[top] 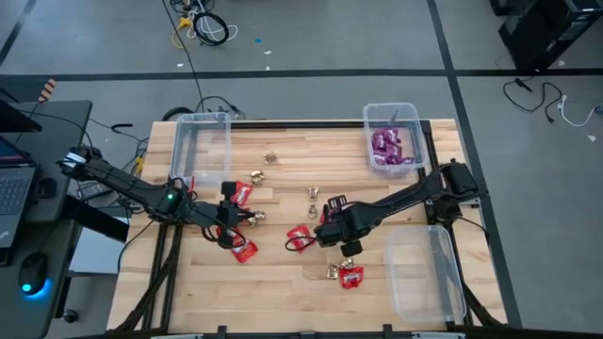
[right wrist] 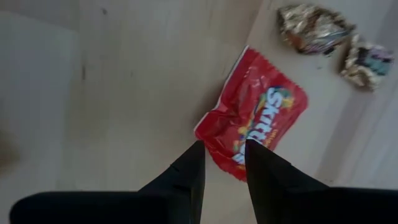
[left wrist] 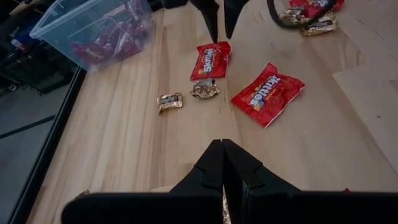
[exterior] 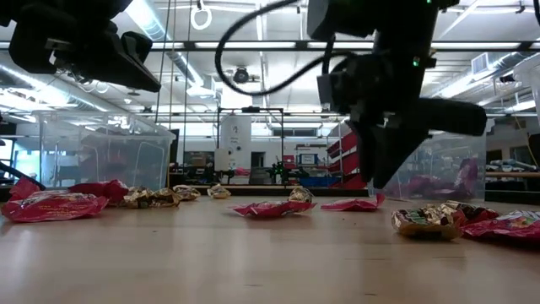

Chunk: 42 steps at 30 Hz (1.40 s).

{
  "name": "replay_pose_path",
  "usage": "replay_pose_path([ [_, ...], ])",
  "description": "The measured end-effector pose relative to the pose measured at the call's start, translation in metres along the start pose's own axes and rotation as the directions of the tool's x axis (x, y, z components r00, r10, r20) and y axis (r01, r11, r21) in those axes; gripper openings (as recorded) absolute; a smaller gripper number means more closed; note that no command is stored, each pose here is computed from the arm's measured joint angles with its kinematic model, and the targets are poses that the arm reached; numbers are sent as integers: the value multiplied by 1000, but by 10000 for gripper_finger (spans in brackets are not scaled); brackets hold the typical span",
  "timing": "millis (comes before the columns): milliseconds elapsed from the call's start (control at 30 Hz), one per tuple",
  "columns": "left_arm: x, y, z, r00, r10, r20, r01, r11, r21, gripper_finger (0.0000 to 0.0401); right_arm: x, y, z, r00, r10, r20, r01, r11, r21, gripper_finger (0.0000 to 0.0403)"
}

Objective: Sort candy
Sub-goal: Put the red candy into the top left transparent bin

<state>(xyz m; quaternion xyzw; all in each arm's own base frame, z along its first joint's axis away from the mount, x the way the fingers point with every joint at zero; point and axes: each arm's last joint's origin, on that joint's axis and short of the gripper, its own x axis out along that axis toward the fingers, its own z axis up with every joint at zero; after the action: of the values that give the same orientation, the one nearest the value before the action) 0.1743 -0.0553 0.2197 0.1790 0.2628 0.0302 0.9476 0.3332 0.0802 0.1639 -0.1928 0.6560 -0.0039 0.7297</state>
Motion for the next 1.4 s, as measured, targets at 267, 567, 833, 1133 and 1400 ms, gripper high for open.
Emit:
replay_pose_path([
  [267,0,0,0,1000,0,0,0,1000,0,1,14,3,0,998,1,-55,-1,1000,8,99],
  [567,0,0,0,1000,0,1,0,1000,0,1,16,-5,0,998,4,-61,-1,999,54,99],
  [833,0,0,0,1000,0,1,0,1000,0,1,18,-11,-1,998,8,-62,-4,997,74,99],
  [1133,0,0,0,1000,0,0,0,1000,0,1,19,-15,1,998,50,-38,-48,996,72,96],
  [1400,0,0,0,1000,0,0,0,1000,0,1,20,-17,1,997,66,-39,-63,995,78,44],
])
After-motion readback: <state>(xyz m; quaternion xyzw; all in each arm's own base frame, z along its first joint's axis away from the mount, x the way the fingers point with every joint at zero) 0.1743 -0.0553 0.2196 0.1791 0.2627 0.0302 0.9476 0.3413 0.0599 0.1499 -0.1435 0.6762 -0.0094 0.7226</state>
